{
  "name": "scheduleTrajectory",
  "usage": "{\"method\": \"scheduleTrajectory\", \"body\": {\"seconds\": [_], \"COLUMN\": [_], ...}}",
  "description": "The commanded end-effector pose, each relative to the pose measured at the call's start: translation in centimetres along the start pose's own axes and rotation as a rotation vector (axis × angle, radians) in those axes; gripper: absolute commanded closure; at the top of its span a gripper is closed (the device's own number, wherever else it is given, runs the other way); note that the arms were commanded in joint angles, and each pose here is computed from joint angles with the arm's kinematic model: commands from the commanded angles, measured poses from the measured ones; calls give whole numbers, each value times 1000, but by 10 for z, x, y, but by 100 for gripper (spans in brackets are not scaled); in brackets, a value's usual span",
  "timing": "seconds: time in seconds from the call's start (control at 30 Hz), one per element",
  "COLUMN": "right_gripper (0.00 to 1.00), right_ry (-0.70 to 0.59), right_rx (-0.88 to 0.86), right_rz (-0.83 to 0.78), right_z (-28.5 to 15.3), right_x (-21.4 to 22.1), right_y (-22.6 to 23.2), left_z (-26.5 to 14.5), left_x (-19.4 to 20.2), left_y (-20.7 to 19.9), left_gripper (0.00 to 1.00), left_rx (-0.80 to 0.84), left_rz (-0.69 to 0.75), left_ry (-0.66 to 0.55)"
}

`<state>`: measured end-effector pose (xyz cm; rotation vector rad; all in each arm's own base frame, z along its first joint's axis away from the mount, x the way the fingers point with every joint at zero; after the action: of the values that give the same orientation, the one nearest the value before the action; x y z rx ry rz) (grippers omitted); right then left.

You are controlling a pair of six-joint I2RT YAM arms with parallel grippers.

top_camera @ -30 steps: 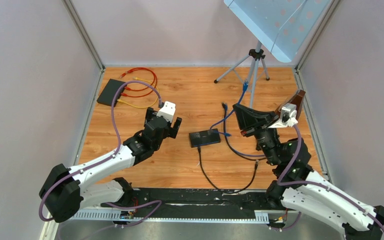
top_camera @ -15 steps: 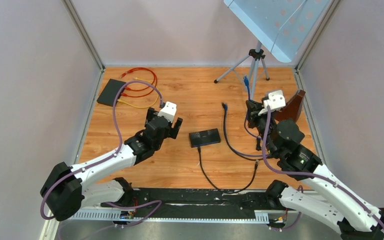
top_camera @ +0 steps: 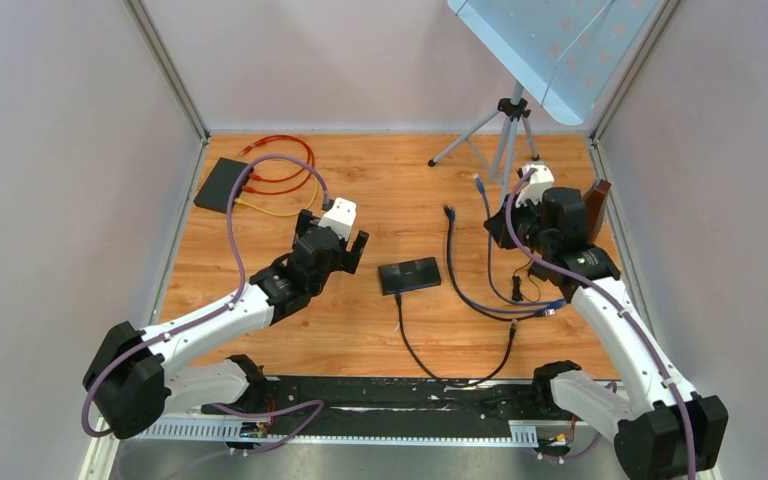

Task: Pull the plug from the switch port
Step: Place the connector at the center of the board.

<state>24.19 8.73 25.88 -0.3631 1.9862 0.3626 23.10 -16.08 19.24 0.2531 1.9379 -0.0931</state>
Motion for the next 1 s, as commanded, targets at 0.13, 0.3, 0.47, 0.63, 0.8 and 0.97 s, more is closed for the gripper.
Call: {"method": "scheduleTrajectory", "body": {"seconds": [0.13,0.3,0.47,0.63,0.8,0.97], "right_gripper": [100,100,100,97,96,89], "right_ry": [-2,50,97,109,142,164], "right_rx": [-188,-210,-138,-46,-4,22], "right_rz": [173,255,324,386,430,452], "right_z": [8,25,48,70,92,105], "right_x": [-15,-18,-11,-5,6,15], "right_y": [11,9,-1,-12,-19,-24], "left_z": [-6,-6,-6,-6,-4,-3], "left_x": [-14,-12,-11,-10,-8,-6], "left_y": [2,3,2,2,1,1], "left_gripper": [0,0,0,0,0,0], "left_rx": [-4,-5,2,2,4,5], "left_rz": [-43,-44,-40,-36,-32,-31], "left_ry": [-42,-38,-36,-34,-24,-19]}}
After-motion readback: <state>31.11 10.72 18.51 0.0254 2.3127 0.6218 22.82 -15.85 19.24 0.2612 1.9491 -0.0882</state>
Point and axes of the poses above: each gripper's point midway between its finger pads, its own z axis out along the fingers, its own y axis along the line the jaws close on, x = y × z, the point moved 8 cm from there along -z, back along the fingers, and after that the axes turned 9 degrees about -z, right-handed, at the moved point
